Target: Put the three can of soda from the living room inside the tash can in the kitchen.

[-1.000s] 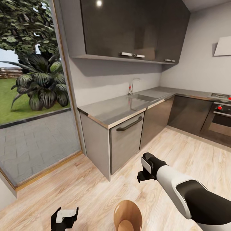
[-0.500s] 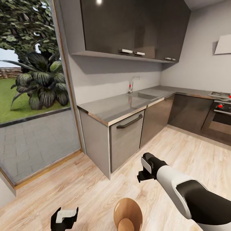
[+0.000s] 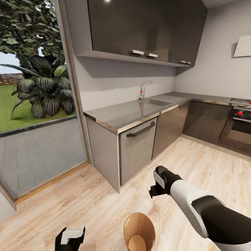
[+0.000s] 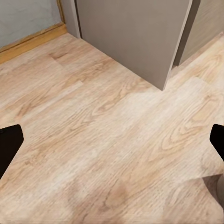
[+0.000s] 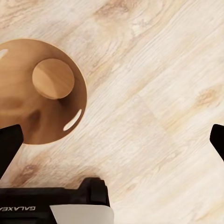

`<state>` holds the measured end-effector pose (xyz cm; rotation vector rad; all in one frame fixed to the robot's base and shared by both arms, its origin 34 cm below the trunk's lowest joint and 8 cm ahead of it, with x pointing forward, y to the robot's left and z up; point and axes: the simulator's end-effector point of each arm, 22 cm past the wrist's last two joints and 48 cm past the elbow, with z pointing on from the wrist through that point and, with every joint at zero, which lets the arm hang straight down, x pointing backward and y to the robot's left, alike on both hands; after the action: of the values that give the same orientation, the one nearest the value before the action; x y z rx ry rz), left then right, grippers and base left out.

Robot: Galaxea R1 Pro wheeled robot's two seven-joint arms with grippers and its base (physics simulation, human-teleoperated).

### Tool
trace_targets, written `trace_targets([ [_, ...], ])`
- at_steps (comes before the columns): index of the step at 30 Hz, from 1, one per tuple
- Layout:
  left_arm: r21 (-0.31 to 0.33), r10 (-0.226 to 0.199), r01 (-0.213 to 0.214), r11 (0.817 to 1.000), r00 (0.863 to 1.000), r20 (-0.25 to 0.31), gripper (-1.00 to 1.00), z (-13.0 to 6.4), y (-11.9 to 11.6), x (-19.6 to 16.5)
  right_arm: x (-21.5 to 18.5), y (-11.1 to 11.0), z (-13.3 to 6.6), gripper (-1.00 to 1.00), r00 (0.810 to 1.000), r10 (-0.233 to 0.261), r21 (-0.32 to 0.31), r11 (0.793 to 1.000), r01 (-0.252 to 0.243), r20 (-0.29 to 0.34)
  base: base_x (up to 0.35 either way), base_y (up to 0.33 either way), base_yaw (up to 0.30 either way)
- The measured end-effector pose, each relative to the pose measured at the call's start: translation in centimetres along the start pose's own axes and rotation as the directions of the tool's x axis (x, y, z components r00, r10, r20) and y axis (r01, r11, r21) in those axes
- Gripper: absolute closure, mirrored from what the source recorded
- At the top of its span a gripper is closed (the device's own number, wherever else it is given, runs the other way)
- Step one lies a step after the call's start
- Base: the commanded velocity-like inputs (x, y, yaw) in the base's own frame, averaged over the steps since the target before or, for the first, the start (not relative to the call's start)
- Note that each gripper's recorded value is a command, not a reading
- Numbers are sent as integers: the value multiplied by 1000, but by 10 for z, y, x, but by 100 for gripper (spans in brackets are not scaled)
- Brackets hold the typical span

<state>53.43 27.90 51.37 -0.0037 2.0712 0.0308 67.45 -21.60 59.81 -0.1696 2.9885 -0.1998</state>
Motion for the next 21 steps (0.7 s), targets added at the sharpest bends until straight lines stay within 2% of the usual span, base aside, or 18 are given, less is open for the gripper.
trace_targets([
  [21, 0, 0, 0, 1000, 1000, -8, -100, 14, -1, 45, 9, 6, 43, -100, 1000, 3, 4, 1000, -3, 22, 0, 0, 0],
])
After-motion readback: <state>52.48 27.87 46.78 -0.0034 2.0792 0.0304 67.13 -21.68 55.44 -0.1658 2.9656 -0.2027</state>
